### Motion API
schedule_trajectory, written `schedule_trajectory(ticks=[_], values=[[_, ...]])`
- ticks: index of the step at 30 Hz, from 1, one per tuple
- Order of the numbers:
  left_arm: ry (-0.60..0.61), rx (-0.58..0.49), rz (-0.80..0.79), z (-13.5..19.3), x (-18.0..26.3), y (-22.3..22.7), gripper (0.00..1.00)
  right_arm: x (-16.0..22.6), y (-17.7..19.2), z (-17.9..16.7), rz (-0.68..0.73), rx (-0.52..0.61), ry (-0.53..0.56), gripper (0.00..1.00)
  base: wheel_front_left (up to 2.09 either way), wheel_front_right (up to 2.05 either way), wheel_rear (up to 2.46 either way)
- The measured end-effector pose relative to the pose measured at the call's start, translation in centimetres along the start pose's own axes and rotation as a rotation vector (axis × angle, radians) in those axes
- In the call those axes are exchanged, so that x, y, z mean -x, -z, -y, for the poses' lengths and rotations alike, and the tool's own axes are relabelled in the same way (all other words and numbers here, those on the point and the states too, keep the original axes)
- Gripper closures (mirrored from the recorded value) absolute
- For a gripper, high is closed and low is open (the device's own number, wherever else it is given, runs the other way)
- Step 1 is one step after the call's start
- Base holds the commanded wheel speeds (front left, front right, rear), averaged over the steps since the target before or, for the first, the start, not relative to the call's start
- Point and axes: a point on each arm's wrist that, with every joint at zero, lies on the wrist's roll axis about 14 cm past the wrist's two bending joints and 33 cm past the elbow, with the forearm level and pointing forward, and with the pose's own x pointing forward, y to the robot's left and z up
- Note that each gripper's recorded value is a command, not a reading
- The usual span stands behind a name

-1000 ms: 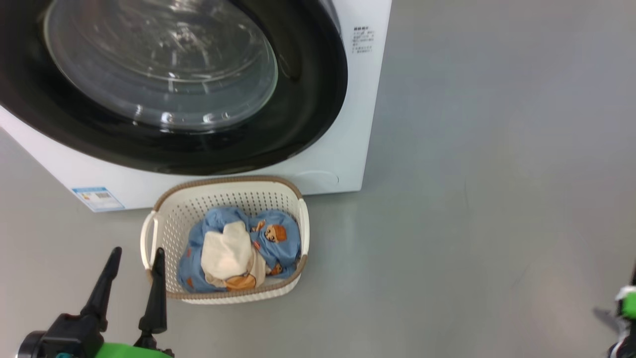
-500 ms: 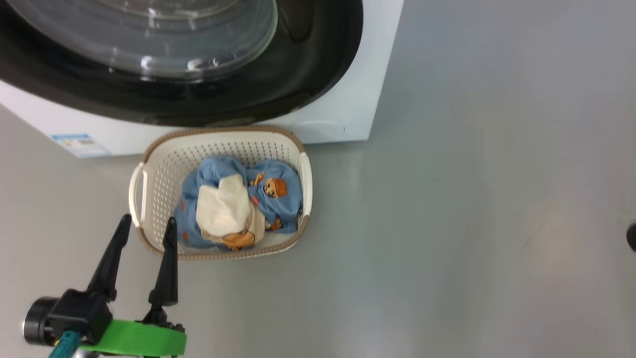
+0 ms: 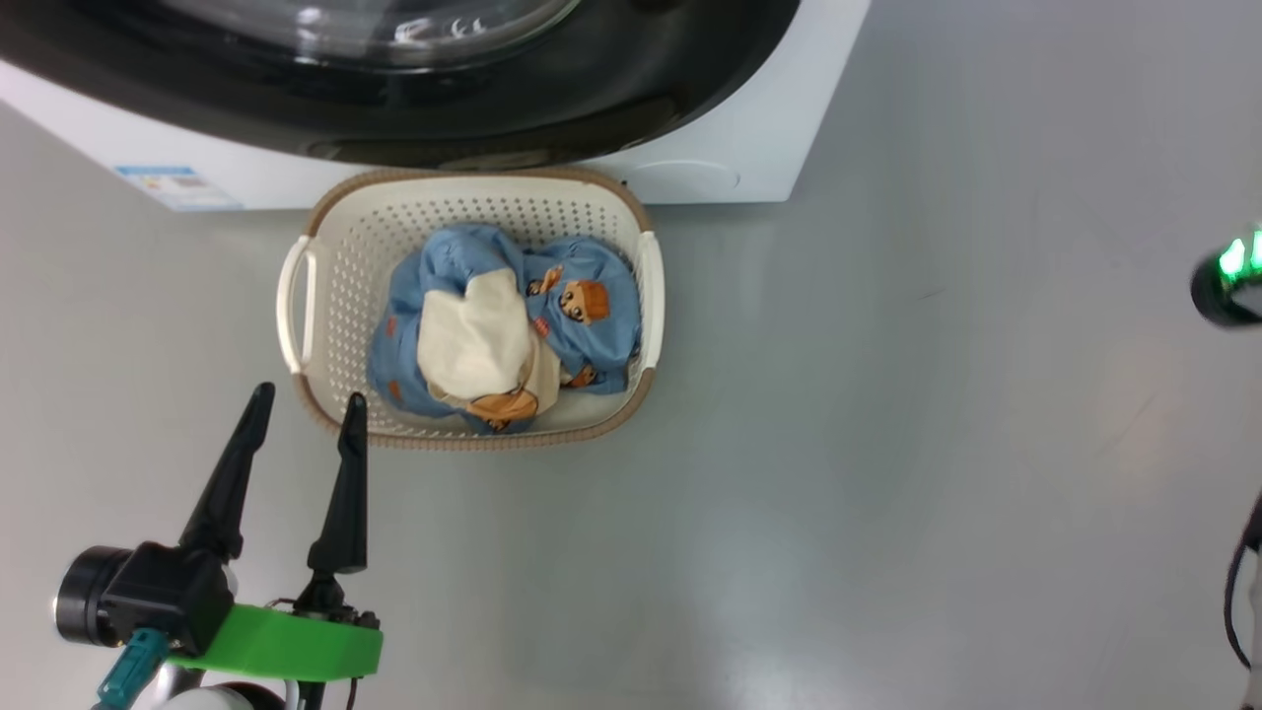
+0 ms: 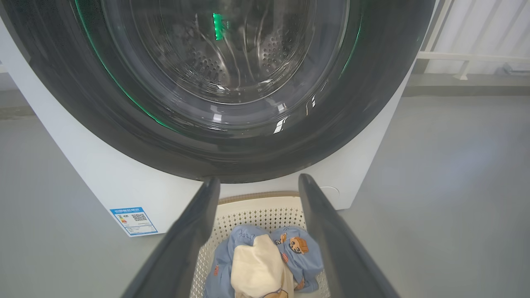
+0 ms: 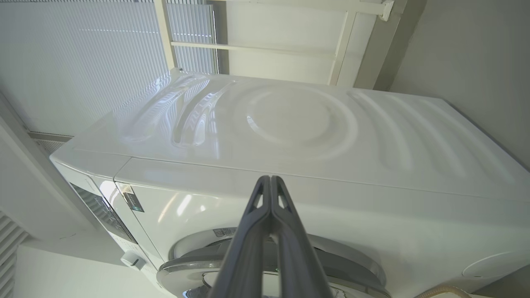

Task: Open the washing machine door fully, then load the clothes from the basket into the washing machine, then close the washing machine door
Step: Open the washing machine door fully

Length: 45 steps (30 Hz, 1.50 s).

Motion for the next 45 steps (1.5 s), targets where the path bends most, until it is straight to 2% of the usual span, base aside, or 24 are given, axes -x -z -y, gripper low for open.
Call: schedule_trajectory(ticks=[10,19,29,45], values=[[-0.038,-0.011,-0.039,-1.2,0.5,1.2,0.00,-4.5,7.4,-0.9,-0.251,0.014,-0.061,1.00,0.00,0.00,0.00],[-0.067,-0.020,-0.061,-2.2,0.4,2.0,0.00,-7.2,11.7,-1.0,-0.401,0.059,-0.091,1.00,0.00,0.00,0.00],[-0.079,-0.008,-0.064,-2.6,0.2,2.2,0.00,-8.7,14.4,-1.0,-0.472,0.057,-0.117,1.00,0.00,0.00,0.00],[-0.125,-0.006,-0.089,-3.5,1.0,2.8,0.00,-10.9,16.7,-0.5,-0.534,0.078,-0.147,1.00,0.00,0.00,0.00]])
